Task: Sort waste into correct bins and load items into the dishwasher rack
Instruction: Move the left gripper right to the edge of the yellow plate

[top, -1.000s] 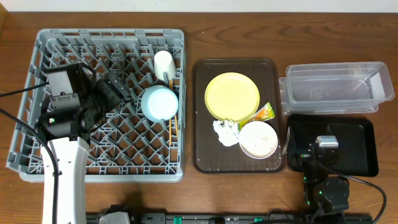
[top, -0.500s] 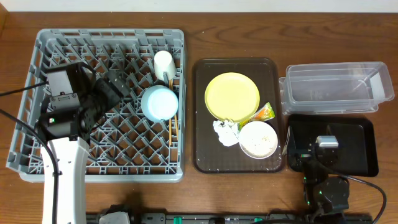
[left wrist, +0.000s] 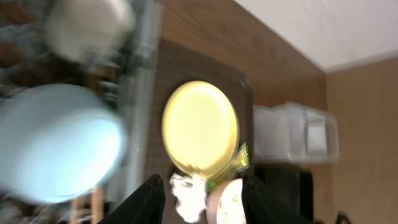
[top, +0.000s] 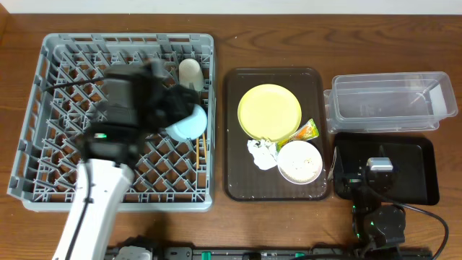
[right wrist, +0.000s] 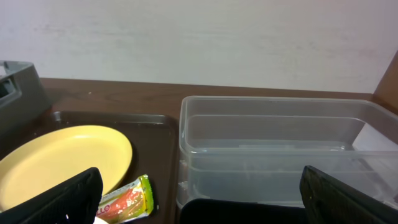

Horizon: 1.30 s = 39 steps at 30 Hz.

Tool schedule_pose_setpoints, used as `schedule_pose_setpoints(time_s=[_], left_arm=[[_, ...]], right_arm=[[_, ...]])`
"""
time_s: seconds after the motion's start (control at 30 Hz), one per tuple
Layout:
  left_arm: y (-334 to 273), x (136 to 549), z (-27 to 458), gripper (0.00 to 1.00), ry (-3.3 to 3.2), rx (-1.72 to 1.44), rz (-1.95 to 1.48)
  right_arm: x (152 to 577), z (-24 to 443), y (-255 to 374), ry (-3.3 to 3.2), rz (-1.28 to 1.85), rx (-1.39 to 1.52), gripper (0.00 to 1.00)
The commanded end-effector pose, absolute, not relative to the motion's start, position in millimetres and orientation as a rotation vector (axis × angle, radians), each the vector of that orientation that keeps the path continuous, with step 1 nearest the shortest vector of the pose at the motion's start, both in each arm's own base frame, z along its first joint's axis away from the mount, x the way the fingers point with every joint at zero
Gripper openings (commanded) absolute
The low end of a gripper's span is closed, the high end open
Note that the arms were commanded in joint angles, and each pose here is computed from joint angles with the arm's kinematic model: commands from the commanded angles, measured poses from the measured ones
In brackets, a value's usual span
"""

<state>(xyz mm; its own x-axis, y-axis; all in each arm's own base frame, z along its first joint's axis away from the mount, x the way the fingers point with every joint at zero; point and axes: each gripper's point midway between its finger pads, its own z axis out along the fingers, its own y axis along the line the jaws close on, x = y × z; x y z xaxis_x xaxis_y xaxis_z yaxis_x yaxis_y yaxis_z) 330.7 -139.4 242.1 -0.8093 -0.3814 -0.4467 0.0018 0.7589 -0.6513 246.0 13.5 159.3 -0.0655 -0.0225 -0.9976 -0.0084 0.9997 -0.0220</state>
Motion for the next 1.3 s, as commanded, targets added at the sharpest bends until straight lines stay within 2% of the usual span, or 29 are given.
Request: schedule_pose_setpoints(time_s=[0.0,0.2,0.37,0.47,0.57,0.6,0.83,1.0,1.27], left_arm=[[-169,331,240,0.46,2.366,-0.272,-0.714],[-218,338,217,0.48,2.367,-0.146,-0.446],[-232,362,191,0.48,2.414,-0.123,-0.346],[-239,379,182,0.53,2.413,-0.021,-0.283],[-230,392,167,0.54,2.400,0.017,-0.133],[-227,394,160,0.50,2.405,0.042,-0.085],[-232,400,110,0.38,2.477,0.205,0.027],[-236,406,93,0.36,2.483,0.264,0.048],[-242,416,75,0.38,2.543,0.265,-0.133]], right_arm=[[246,159,11,1.637,-0.023,-0.019,0.99],[246,159,11,1.637,-0.023,-0.019,0.99],[246,159,11,1.637,-0.023,-0.019,0.99],[246,159,11,1.637,-0.023,-0.019,0.99],[246,159,11,1.637,-0.023,-0.019,0.99],[246,159,11,1.637,-0.023,-0.019,0.99],[246,159,11,1.637,-0.023,-0.019,0.99],[246,159,11,1.637,-0.023,-0.019,0.99],[246,159,11,1.637,-0.023,-0.019,0.99]])
